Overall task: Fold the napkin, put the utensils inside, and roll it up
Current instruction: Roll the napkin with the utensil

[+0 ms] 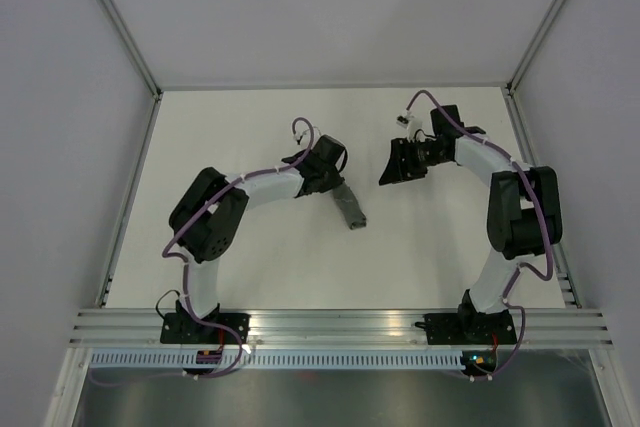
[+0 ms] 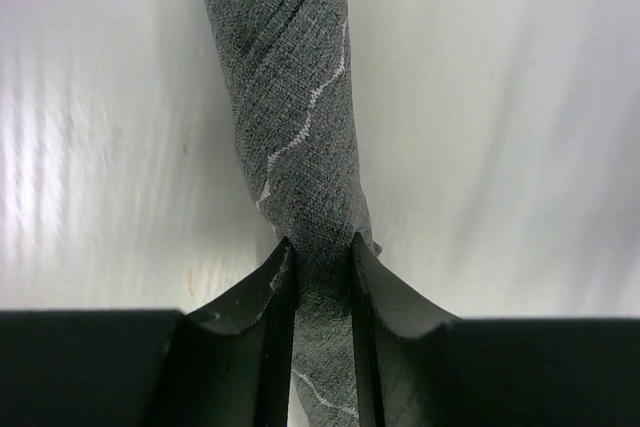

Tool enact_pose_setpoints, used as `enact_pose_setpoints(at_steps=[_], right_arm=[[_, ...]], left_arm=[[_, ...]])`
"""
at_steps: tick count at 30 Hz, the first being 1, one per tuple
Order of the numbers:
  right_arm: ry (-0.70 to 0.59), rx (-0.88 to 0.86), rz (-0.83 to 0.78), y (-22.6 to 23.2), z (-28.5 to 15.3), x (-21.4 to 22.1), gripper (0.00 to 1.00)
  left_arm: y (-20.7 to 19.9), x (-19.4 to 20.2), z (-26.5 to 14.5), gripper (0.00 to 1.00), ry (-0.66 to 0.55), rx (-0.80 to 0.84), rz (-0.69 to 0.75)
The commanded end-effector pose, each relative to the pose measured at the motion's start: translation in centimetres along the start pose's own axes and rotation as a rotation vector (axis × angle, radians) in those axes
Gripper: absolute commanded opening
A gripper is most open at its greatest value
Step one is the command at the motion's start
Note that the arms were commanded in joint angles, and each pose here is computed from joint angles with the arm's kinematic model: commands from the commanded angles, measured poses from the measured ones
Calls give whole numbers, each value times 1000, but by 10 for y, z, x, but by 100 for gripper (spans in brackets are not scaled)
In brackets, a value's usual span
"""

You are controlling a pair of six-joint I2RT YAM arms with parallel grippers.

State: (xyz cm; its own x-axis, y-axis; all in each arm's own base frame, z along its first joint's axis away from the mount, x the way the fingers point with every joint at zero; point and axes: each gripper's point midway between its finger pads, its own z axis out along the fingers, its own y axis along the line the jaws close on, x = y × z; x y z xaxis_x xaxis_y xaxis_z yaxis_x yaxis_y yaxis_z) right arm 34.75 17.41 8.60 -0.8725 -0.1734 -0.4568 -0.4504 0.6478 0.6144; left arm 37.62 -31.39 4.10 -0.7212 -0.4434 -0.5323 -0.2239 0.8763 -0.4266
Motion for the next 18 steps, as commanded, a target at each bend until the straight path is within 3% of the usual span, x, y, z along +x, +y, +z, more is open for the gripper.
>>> enact_pose_setpoints(at_steps=[1, 8, 18], right_arm=[[-66, -24, 6, -1, -33, -24, 66], [-90, -18, 52, -25, -49, -31, 66], [-94, 10, 88, -49, -47, -28, 66]], left_arm=[[9, -11, 5, 15, 107, 10, 265], [7, -34, 17, 22, 197, -32, 585], [16, -40, 35, 28, 277, -71, 722]])
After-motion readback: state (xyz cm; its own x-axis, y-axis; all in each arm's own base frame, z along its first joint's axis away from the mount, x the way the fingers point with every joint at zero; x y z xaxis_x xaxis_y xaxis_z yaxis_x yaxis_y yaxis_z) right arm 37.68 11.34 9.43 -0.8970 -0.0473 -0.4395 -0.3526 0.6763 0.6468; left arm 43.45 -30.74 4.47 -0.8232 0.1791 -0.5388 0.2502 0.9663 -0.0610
